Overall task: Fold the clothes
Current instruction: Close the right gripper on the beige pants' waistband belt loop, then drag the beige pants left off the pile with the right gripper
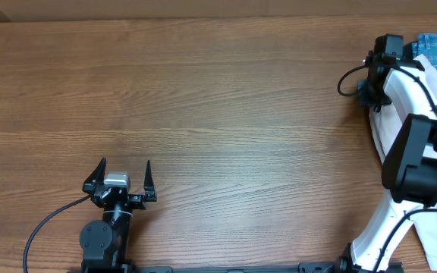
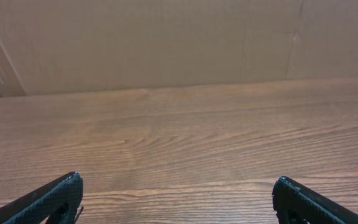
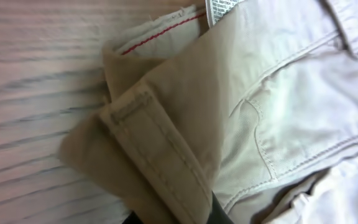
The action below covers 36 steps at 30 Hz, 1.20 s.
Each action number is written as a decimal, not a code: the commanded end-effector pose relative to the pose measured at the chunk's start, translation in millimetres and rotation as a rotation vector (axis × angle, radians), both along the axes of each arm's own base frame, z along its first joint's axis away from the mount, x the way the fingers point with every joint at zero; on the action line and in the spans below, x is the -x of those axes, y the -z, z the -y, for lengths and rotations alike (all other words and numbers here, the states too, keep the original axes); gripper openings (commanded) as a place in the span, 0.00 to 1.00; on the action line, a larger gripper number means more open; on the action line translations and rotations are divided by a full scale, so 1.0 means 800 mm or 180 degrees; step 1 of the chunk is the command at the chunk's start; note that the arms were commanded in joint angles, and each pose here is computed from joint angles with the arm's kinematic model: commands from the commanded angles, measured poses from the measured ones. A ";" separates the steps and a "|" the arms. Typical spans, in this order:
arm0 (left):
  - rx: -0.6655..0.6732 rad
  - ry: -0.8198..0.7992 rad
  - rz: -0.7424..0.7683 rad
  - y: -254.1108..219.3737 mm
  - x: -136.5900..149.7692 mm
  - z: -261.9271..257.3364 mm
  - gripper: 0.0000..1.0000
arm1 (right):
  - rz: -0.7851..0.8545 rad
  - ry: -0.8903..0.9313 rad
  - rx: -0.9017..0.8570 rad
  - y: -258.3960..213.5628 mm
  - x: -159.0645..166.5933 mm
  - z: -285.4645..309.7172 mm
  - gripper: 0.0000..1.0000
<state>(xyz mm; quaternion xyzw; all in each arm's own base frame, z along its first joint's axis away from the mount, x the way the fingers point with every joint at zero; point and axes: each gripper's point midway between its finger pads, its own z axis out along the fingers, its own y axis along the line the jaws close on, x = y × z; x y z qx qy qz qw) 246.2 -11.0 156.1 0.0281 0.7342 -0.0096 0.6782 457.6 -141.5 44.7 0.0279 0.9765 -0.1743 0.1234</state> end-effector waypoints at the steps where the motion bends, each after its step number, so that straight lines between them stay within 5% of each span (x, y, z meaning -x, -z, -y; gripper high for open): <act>1: -0.0039 0.0015 0.0014 0.000 0.000 0.001 1.00 | 0.0459 -0.0076 -0.0160 -0.058 -0.027 -0.035 0.04; 8: -0.0039 0.0015 0.0014 0.000 0.000 0.001 1.00 | 0.0617 -0.0423 -0.0676 -0.070 -0.040 -0.096 0.04; 18: -0.0039 0.0016 0.0014 0.000 0.000 0.001 1.00 | 0.0684 -0.1205 -0.1685 -0.080 -0.045 -0.290 0.04; 22: -0.0039 0.0016 0.0014 0.000 0.000 0.001 1.00 | 0.0670 -0.1448 -0.1676 -0.082 -0.036 -0.351 0.04; 28: -0.0039 0.0016 0.0014 0.000 0.000 0.001 1.00 | 0.0725 -0.1330 -0.1089 -0.079 -0.042 -0.337 0.04; 36: -0.0039 0.0016 0.0014 0.000 0.000 0.001 1.00 | 0.0729 -0.1083 -0.1017 -0.079 -0.048 -0.289 0.04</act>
